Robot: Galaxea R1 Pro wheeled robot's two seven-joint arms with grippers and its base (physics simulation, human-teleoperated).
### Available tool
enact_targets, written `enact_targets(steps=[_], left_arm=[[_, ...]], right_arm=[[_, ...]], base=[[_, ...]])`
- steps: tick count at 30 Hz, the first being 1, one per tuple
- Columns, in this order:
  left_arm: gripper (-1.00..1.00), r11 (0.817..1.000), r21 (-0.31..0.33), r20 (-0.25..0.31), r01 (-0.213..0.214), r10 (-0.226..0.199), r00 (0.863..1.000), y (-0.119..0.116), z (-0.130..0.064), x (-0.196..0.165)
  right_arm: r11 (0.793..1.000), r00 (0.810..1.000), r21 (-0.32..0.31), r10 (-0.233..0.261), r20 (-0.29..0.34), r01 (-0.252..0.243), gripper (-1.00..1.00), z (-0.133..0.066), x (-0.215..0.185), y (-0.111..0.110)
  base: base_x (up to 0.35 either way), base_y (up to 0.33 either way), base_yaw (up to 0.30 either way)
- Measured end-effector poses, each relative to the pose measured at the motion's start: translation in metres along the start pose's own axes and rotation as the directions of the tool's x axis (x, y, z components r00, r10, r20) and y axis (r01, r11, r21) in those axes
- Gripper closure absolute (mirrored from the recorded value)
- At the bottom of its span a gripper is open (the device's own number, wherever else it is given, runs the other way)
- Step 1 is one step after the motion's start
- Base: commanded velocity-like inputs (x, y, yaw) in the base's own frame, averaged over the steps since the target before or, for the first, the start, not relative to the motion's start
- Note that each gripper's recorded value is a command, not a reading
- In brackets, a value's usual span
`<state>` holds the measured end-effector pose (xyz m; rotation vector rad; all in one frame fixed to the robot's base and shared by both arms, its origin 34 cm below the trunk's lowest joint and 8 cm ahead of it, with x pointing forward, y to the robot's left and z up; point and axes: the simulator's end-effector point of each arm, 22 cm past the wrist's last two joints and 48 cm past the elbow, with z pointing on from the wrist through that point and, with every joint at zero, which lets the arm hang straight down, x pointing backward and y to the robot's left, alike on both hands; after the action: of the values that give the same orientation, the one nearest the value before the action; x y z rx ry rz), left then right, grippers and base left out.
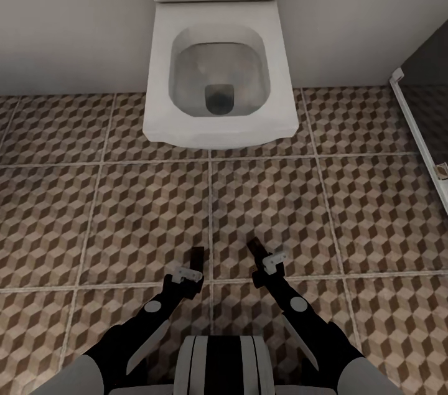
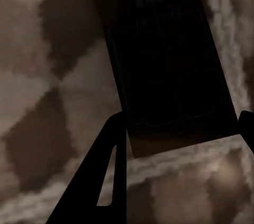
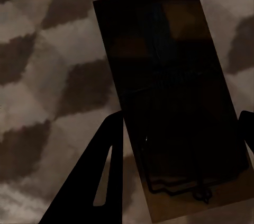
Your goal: Take the four mousetraps from the cabinet in the bathroom and place them on the bathroom floor. Make sure all four end up on the same floor surface, and ensure that at least two of them are either under or directly next to the same bathroom sink.
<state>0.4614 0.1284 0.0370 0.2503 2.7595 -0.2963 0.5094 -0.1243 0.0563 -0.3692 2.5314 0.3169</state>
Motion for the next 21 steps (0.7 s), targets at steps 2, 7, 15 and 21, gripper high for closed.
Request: enact_targets(steps=[2,7,15,21], left_arm=[[1.0,1.0,0.0,0.0,0.001,-0.001,1.0,-0.0001,0.0001,-0.0001],[1.0,1.0,0.0,-0.001,0.0,0.0,1.0,-0.0002,0.0001,-0.0002],[1.0,1.0,0.0,0.0,0.001,-0.001,1.0,-0.0001,0.0,-0.0003],[1.0,1.0,0.0,-0.001,0.0,0.0,1.0,0.0,0.0,-0.0002]], right_arm=[[1.0,1.0,0.0,0.0,-0.001,0.0,1.0,0.0,0.0001,0.0],[1.0,1.0,0.0,-0.001,-0.001,0.001,1.0,-0.0001,0.0002,0.0],[1.0,1.0,0.001,-0.001,-0.001,0.001,1.0,-0.0001,0.0001,-0.0002],[1.0,1.0,0.001,-0.002,-0.001,0.002,1.0,-0.0001,0.0002,-0.0001]], base=[[0.0,0.0,0.0],[0.064,0.004,0.0],[0.206,0.114,0.0],[0.221,0.134,0.0]])
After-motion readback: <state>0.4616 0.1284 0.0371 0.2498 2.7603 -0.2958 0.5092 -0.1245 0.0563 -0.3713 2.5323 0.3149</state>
